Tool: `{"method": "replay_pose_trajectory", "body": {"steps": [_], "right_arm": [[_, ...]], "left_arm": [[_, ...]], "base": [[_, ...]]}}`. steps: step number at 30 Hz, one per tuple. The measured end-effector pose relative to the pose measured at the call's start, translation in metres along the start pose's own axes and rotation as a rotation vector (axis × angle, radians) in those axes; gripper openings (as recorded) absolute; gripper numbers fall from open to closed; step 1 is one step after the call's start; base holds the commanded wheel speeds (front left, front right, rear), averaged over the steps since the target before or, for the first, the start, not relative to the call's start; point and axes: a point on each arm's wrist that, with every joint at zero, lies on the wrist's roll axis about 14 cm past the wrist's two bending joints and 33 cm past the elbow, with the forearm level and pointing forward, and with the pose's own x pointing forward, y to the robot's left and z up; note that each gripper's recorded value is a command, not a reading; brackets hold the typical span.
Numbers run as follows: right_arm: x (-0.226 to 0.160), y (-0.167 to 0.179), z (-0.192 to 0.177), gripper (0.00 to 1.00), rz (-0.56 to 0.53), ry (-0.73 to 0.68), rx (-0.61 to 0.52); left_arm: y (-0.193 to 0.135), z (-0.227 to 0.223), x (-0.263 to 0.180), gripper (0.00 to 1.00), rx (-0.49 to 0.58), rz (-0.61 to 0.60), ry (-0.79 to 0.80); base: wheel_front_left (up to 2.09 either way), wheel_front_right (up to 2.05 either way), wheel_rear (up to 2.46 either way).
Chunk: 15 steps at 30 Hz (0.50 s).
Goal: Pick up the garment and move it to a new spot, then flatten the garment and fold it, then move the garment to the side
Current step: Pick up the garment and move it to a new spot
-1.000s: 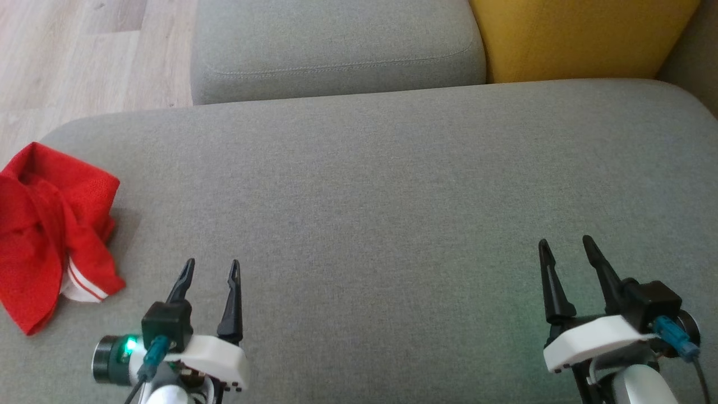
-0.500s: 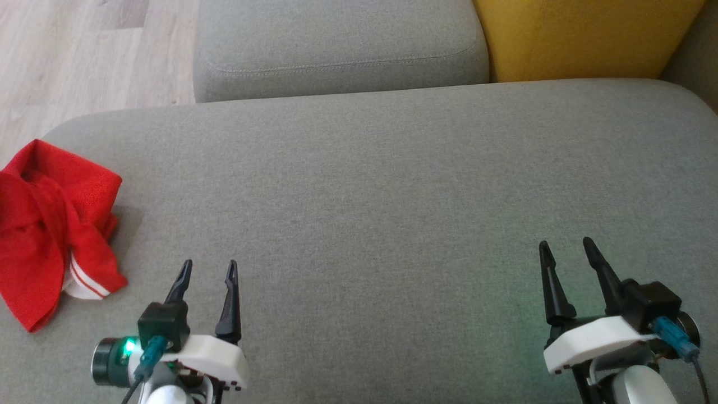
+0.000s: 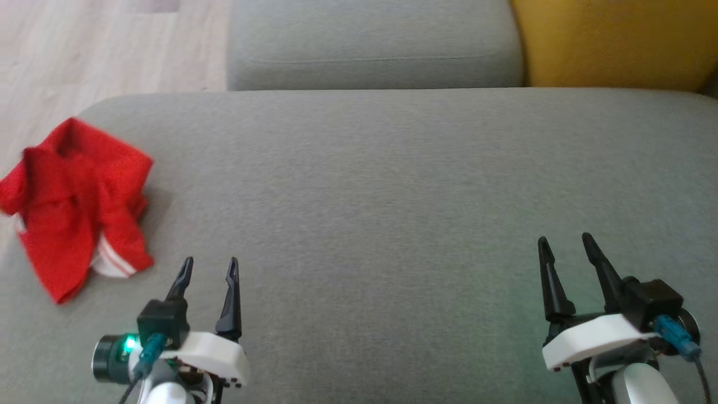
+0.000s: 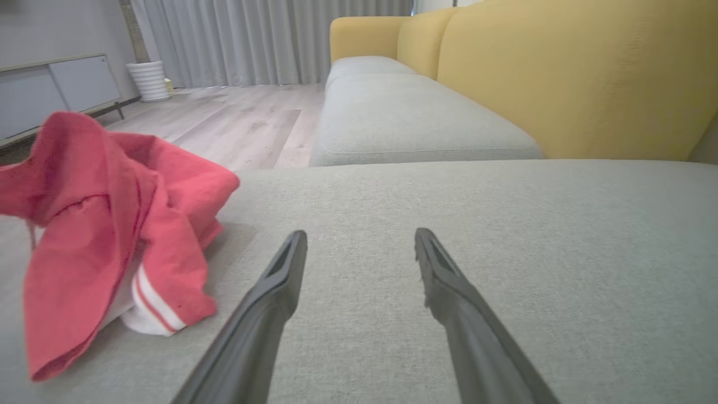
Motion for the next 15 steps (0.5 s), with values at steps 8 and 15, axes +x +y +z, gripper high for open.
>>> {"method": "replay_pose_trajectory", "body": {"steps": [8,15], "right_arm": [[0.021,0.044,0.004,1.00,0.137,-0.008,0.002],[0.035,0.087,0.003,1.00,0.264,0.003,0.009]], "left_arm": [[0.039,0.005,-0.016,1.00,-0.009,0.127,-0.015],[0.077,0.004,-0.043,1.00,-0.014,0.262,-0.015]], "base": [[0.00,0.00,0.00],[0.00,0.00,0.00]]}}
